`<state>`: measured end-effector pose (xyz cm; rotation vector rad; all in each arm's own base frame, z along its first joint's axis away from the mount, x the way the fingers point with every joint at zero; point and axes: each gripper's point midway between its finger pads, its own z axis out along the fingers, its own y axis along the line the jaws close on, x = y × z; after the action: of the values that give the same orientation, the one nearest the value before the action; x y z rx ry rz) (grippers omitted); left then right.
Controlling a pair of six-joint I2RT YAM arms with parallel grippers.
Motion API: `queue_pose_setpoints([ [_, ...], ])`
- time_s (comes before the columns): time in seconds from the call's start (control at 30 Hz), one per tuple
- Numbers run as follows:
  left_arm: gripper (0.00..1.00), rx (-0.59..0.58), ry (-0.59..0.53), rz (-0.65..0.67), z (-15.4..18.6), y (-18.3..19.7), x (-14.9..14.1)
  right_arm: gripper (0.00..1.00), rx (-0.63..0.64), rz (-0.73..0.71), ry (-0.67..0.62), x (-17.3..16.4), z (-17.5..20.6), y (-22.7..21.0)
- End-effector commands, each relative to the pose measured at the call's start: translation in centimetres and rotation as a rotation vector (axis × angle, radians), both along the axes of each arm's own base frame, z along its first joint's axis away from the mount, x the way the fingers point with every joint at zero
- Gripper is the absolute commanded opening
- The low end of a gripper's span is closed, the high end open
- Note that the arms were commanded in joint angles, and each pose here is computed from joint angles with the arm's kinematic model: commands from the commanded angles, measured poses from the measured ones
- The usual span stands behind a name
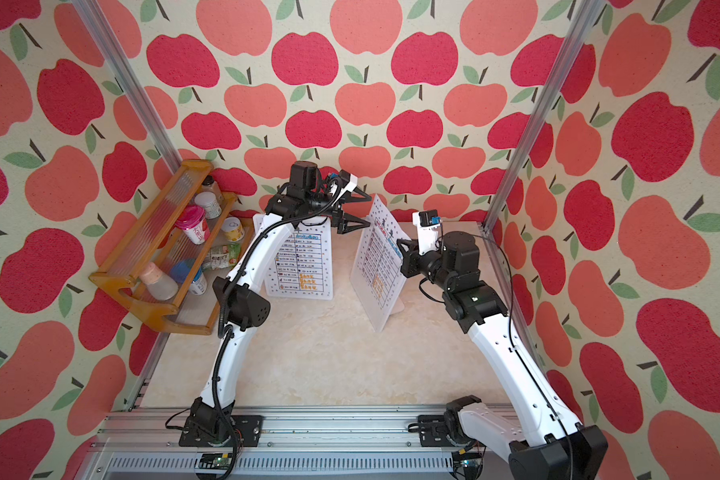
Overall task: Insert the menus into the narrow rack
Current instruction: Insert the menu into the narrow rack.
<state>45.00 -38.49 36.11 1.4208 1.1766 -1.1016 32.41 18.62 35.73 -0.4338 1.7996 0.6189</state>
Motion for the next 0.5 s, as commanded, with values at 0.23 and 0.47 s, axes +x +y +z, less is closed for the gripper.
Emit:
queue_pose_setpoints([
  [0.23, 0.97, -0.014, -0.045, -0.004, 2.4, 0.9, -1.2, 0.00, 0.007, 0.020, 0.027, -0.8, -1.1, 0.3],
  [0.47, 0.97, -0.007, -0.045, -0.002, 2.4, 1.1, -1.3, 0.00, 0.017, 0.022, 0.051, -1.0, -2.3, 0.4],
])
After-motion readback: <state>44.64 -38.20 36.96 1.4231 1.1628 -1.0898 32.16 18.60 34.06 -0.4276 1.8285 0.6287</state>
